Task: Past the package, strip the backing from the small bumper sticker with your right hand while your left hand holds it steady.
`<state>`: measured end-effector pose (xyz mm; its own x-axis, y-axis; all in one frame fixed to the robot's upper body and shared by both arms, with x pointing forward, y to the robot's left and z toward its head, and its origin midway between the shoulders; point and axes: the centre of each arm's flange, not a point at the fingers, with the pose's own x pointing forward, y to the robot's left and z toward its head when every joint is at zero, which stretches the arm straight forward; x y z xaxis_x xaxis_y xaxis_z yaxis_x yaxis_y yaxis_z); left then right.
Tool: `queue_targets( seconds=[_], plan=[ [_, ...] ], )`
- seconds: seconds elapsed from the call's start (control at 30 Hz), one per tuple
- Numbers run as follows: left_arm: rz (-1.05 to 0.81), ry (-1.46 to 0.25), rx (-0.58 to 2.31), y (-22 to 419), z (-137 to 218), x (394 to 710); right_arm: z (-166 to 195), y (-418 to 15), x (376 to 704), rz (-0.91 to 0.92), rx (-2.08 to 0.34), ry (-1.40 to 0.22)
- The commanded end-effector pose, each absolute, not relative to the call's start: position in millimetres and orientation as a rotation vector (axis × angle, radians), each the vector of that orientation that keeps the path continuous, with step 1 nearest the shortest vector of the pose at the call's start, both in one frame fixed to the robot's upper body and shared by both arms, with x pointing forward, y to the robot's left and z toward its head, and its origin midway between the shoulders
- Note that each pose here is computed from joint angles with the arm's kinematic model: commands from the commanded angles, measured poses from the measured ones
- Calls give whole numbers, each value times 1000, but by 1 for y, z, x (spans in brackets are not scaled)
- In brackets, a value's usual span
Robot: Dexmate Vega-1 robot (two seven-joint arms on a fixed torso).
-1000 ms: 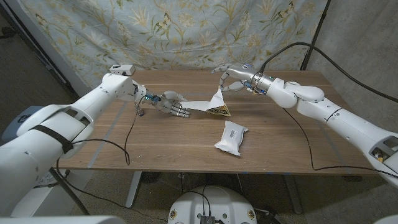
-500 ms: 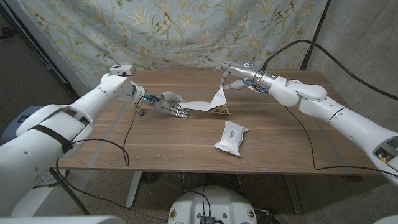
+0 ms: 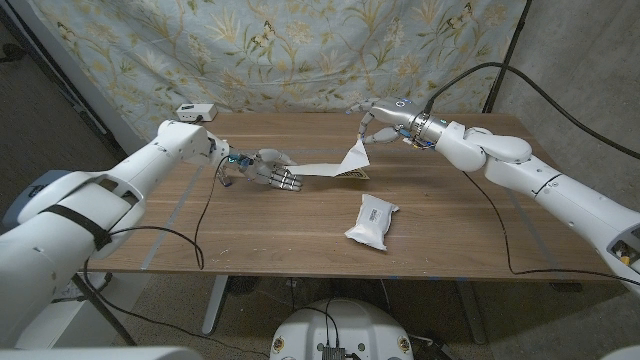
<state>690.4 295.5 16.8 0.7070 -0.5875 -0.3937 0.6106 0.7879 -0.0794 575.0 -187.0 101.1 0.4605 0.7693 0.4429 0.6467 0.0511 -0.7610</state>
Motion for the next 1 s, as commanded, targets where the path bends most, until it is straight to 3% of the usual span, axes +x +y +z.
queue_targets(
  seconds=[0.03,1.0],
  plan=[
    [-644,414,75,310,21,684,99,-191,571,135,-1665,-1230],
    [-657,431,98,313,22,681,104,-211,561,86,-1708,-1183]
  ],
)
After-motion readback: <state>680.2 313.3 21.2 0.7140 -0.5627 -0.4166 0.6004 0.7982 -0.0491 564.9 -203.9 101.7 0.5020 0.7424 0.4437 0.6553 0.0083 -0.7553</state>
